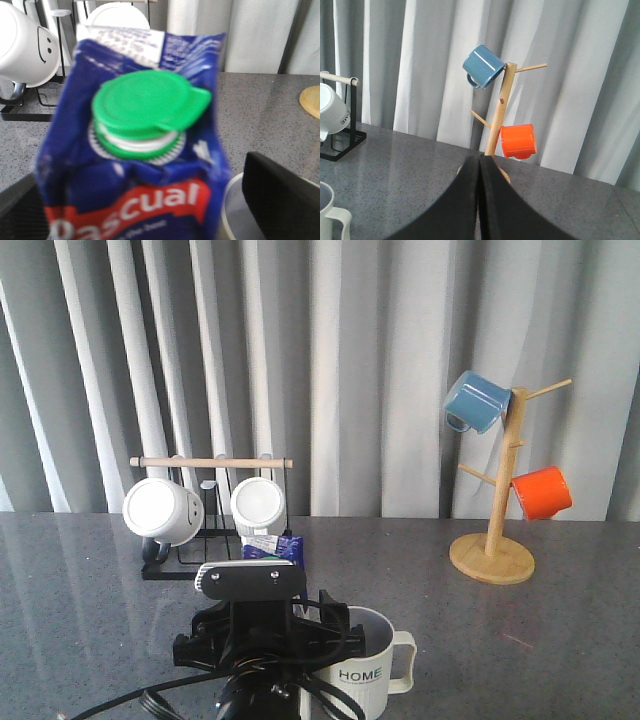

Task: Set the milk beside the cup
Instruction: 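Lower the carton onto the table and open the left gripper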

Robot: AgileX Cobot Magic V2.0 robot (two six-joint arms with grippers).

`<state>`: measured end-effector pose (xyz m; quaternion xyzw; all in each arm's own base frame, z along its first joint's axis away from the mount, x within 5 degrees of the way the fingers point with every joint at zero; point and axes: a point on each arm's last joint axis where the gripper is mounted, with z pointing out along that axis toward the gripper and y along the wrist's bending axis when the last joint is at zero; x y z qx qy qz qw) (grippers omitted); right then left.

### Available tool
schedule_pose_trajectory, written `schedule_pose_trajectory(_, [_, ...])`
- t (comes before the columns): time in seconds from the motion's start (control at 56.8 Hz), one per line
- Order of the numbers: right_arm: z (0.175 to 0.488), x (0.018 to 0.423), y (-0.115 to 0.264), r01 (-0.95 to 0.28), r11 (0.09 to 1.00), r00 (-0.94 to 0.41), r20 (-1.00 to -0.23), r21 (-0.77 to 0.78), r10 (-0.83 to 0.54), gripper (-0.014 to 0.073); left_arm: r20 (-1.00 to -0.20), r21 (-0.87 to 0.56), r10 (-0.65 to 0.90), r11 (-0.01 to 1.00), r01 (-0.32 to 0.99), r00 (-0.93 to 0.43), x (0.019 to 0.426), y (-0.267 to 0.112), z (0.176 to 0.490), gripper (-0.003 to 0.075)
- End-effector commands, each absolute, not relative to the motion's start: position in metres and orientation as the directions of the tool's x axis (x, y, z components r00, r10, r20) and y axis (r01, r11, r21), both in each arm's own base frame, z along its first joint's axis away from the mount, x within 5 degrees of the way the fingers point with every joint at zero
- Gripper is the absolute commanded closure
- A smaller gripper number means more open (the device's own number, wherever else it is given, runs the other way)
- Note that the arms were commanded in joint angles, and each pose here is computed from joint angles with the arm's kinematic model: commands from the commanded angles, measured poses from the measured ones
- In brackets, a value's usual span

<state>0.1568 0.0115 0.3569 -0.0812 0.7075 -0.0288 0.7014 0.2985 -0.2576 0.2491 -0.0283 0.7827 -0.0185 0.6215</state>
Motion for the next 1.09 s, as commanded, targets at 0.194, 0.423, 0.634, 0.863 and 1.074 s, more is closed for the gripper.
schedule_pose_trajectory(0.194, [0.375, 0.154, 0.012, -0.071, 0.983, 0.103, -0.982, -0.169, -0.161, 0.0603, -0.98, -0.195, -0.196, 0.981, 0.008, 0.045, 0.271, -0.222, 0.361, 0.011])
schedule_pose_trajectory(0.423, [0.375, 0.154, 0.012, -0.071, 0.983, 0.103, -0.982, -0.169, -0.161, 0.0603, -0.943, -0.288, -0.31, 0.942, 0.173, 0.123, 0.236, -0.194, 0.424, 0.0643])
schedule_pose_trajectory(0.634, [0.375, 0.154, 0.012, -0.071, 0.983, 0.103, -0.982, -0.169, -0.161, 0.0603, -0.938, -0.286, -0.315, 0.94, 0.186, 0.146, 0.229, -0.185, 0.435, 0.0727])
schedule_pose_trajectory(0.863, [0.375, 0.154, 0.012, -0.071, 0.983, 0.103, -0.982, -0.169, -0.161, 0.0603, -0.897, -0.388, -0.431, 0.876, 0.286, 0.103, 0.226, -0.192, 0.441, 0.0728])
schedule_pose_trajectory(1.074, [0.375, 0.154, 0.012, -0.071, 0.983, 0.103, -0.982, -0.169, -0.161, 0.0603, -0.937, -0.253, -0.347, 0.58, 0.775, -0.046, 0.186, -0.24, 0.492, 0.0728])
